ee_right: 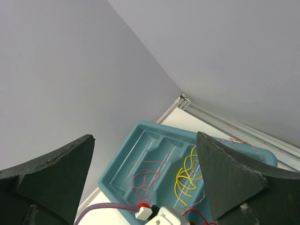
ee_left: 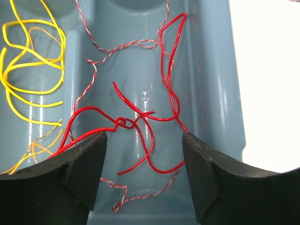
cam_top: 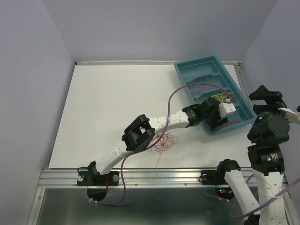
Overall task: Untangle the cables
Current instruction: Place the cable in the bin.
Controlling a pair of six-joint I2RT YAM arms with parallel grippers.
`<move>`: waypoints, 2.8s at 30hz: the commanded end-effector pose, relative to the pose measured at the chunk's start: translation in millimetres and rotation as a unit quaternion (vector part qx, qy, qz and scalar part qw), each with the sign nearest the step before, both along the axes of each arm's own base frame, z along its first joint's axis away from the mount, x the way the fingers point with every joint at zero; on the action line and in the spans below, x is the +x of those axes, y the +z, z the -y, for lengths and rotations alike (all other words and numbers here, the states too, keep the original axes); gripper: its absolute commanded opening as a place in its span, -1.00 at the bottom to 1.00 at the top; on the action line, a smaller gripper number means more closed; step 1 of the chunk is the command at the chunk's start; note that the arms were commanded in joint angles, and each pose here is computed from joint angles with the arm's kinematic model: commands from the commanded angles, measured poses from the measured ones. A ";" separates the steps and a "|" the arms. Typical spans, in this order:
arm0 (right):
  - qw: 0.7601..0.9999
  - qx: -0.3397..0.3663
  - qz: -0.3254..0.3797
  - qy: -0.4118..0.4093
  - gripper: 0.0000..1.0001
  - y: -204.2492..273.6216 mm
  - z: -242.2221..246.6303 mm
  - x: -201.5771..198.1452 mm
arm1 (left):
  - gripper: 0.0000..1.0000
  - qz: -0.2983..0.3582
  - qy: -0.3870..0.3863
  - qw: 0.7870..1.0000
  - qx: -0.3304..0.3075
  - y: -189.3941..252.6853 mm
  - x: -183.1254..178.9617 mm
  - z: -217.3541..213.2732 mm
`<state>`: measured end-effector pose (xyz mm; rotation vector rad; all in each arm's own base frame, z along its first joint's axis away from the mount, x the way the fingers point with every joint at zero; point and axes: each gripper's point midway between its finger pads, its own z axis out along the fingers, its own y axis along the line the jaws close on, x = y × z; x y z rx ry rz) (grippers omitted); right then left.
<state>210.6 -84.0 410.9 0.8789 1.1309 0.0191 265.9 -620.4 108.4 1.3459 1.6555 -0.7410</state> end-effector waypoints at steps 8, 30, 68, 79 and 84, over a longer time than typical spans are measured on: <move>1.000 -0.008 0.024 0.015 0.89 25.7 -4.2 -7.4 | 0.50 0.074 -0.014 0.994 -0.083 148.5 -12.9 -26.0; 0.999 -0.014 0.012 0.037 0.89 21.8 -11.8 1.9 | 0.28 0.093 -0.055 0.990 0.086 65.9 28.5 -78.9; 0.999 -0.013 0.003 0.048 0.89 14.9 -15.6 10.0 | -0.33 0.142 -0.142 0.977 0.065 30.4 53.3 -38.6; 0.999 -0.014 0.005 0.049 0.89 15.4 -16.0 8.3 | -0.49 0.187 -0.042 0.980 -0.050 138.6 85.8 -59.2; 0.996 -0.029 -0.011 0.083 0.89 13.0 -27.3 19.8 | -0.12 0.203 -0.019 0.971 -0.123 244.9 89.4 -115.8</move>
